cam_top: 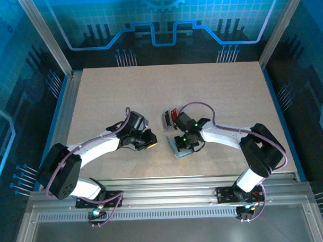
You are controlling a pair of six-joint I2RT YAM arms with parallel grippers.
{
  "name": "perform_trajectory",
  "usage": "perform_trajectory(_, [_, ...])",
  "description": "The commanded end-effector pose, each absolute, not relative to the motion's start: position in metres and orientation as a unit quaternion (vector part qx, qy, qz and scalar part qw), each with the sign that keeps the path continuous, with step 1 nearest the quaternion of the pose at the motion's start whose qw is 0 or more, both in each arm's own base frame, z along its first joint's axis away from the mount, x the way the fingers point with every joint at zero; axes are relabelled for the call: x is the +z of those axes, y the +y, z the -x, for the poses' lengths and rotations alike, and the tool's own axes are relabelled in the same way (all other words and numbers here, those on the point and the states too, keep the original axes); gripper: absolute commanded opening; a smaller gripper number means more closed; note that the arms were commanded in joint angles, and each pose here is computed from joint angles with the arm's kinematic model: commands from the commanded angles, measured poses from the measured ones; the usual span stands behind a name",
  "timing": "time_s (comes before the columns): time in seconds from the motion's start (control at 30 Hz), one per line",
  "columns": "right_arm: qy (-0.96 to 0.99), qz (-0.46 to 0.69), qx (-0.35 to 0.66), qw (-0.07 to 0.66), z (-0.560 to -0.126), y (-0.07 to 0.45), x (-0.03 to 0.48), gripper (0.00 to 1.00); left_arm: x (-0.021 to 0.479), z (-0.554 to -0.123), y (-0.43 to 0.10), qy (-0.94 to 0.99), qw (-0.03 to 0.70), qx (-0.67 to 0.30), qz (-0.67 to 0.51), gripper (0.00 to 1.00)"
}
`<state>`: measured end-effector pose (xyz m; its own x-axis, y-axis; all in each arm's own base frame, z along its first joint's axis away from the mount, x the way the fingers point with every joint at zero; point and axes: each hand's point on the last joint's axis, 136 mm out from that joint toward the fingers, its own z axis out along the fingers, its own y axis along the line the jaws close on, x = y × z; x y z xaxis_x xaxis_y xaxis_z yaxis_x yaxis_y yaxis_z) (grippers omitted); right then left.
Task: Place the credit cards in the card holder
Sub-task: Open the card holder at the bottom-center of the table.
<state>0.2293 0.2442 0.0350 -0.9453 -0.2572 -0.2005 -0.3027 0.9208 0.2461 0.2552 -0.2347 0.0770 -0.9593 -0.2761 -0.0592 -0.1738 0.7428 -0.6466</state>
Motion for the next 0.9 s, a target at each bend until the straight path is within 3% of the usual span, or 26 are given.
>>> perform_trajectory(0.0, [0.971, 0.167, 0.147, 0.087, -0.228, 0.265, 0.041, 0.13, 0.090, -0.258, -0.242, 0.931, 0.075, -0.344, 0.100, 0.14])
perform_trajectory(0.3, [0.970, 0.190, 0.129, 0.078, -0.221, 0.280, 0.028, 0.40, 0.094, -0.265, -0.259, 0.932, 0.071, -0.345, 0.090, 0.13])
perform_trajectory(0.87, [0.974, 0.201, 0.085, 0.067, -0.213, 0.284, 0.004, 0.51, 0.045, -0.270, -0.272, 0.938, 0.031, -0.329, 0.105, 0.12])
